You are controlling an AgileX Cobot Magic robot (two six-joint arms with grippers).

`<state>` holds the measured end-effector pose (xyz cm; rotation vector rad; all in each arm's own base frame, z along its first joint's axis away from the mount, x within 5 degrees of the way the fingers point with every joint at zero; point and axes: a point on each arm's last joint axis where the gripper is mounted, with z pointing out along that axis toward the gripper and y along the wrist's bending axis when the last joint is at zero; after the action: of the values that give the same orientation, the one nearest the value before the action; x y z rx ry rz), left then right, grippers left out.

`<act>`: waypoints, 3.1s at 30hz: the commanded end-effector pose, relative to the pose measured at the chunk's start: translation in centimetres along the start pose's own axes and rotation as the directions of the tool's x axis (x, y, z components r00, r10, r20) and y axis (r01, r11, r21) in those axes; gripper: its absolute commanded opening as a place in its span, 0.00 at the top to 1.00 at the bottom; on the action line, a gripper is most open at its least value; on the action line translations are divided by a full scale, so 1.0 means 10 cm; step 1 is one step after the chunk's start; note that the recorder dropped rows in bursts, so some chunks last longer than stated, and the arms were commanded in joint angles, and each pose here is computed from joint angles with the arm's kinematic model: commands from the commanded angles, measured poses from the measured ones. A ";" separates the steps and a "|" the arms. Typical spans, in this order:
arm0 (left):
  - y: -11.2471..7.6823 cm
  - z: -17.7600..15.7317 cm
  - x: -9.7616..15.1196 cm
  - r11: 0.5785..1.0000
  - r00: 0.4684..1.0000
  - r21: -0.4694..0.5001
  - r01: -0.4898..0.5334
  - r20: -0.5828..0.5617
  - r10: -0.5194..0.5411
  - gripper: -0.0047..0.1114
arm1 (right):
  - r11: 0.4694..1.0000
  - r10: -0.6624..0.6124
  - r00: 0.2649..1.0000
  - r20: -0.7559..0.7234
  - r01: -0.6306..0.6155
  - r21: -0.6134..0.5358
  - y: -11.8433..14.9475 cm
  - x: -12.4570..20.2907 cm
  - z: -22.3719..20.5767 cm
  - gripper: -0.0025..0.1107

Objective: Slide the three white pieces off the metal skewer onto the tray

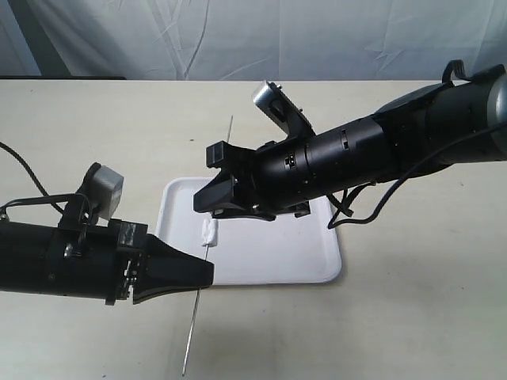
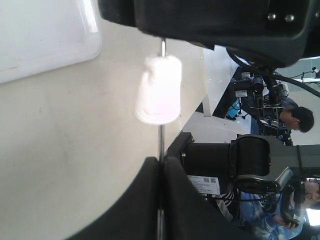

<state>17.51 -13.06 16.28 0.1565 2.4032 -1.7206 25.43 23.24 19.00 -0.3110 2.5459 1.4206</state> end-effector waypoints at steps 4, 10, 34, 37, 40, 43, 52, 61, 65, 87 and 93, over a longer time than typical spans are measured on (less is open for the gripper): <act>-0.02 -0.01 -0.01 1.000 1.000 0.012 -0.009 0.008 0.009 0.96 | 0.999 -0.029 1.000 -0.001 0.029 0.014 -0.01 -0.01 0.01 0.83; -0.04 0.00 0.00 1.000 1.000 0.027 -0.008 0.002 0.008 0.96 | 0.999 -0.044 0.999 0.008 0.044 0.026 -0.02 -0.01 0.01 0.85; 0.10 -0.05 0.36 0.999 0.998 0.013 0.035 -0.048 -0.034 0.96 | 0.998 -0.054 0.999 0.006 0.053 0.034 -0.03 -0.02 0.00 0.57; 0.08 -0.05 0.31 1.000 0.999 0.018 0.019 -0.042 -0.019 0.96 | 0.998 -0.051 0.999 0.005 0.051 0.032 -0.03 -0.02 0.00 0.61; 0.09 -0.05 0.31 1.000 0.999 0.005 0.019 -0.040 -0.019 0.96 | 0.998 -0.052 0.999 0.000 0.052 0.030 -0.03 -0.01 0.00 0.65; 0.10 -0.05 0.31 1.000 0.999 -0.009 0.018 -0.037 -0.019 0.96 | 0.998 -0.051 0.999 -0.004 0.052 0.024 -0.02 -0.01 0.00 0.67; 0.04 -0.03 0.22 1.000 1.000 0.028 -0.011 -0.029 0.012 0.96 | 0.998 -0.065 0.997 -0.037 0.066 0.014 -0.01 0.03 0.00 0.68; 0.02 -0.03 0.19 0.999 1.000 0.036 -0.005 -0.026 0.006 0.96 | 0.998 -0.061 0.998 -0.032 0.062 0.021 -0.02 0.02 0.00 0.68; 0.01 -0.03 0.16 0.999 1.000 0.040 -0.010 -0.024 0.011 0.96 | 0.998 -0.059 0.998 -0.035 0.059 0.017 -0.01 0.02 0.00 0.68; 0.11 -0.08 0.54 0.998 0.995 0.041 0.043 -0.095 -0.039 0.96 | 0.994 -0.076 0.997 -0.005 0.076 0.075 -0.07 -0.01 0.00 0.84; 0.19 -0.17 0.94 0.996 0.986 0.007 0.093 -0.142 -0.091 0.96 | 0.989 -0.095 0.995 0.024 0.092 0.116 -0.10 -0.04 0.00 0.84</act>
<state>10.72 -11.56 13.79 0.1569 2.4605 -1.8202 25.35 22.99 18.37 -0.4129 2.5680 1.3114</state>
